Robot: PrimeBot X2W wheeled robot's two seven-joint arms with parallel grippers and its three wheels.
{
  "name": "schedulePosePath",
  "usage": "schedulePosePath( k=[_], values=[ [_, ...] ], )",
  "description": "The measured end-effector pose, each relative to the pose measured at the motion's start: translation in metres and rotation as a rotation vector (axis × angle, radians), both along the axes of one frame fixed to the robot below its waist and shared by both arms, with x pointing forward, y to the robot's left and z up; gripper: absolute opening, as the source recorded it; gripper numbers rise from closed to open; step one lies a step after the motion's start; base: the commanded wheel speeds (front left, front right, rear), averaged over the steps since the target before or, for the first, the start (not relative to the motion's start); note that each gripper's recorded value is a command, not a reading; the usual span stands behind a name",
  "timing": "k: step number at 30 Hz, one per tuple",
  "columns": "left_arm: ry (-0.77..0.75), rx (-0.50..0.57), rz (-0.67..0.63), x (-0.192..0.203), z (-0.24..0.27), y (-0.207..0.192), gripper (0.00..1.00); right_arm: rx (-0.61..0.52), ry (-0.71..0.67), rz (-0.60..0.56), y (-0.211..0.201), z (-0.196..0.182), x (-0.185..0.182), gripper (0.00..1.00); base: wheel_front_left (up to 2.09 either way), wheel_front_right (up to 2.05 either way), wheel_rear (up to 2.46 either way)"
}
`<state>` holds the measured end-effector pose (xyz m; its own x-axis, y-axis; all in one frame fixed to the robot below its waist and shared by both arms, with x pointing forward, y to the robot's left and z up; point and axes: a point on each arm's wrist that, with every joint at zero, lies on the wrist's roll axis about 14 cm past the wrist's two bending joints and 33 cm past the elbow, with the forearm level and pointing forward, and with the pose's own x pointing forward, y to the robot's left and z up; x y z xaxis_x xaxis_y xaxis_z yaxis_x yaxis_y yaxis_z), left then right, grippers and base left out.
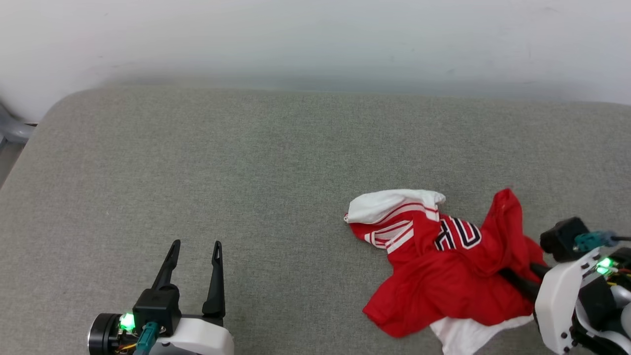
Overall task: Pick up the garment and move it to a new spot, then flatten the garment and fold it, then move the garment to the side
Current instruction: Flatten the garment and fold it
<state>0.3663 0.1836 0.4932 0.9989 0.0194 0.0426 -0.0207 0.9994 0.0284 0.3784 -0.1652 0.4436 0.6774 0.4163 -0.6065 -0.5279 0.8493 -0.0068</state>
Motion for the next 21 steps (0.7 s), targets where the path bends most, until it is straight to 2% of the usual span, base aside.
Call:
schedulePosePath(
  k=[6,11,18,21],
  values=[
    [0.01,-0.001,0.0,-0.001,-0.003,0.001,1.0,0.005,-0.037,-0.011,0.0,0.017,0.017,0.0,0.0,0.0,0.0],
    [0.021,0.001,0.017,0.003,-0.006,0.007,1.0,0.005,-0.049,-0.019,0.005,0.026,0.05,0.0,0.0,0.0,0.0],
    [0.046,0.004,0.044,0.011,-0.015,0.016,1.0,-0.063,0.045,-0.008,0.022,0.001,0.101,0.0,0.0,0.0,0.0],
    [0.059,0.004,0.059,0.014,-0.019,0.021,1.0,-0.106,0.09,-0.036,0.019,-0.017,0.123,0.0,0.0,0.0,0.0]
  ],
)
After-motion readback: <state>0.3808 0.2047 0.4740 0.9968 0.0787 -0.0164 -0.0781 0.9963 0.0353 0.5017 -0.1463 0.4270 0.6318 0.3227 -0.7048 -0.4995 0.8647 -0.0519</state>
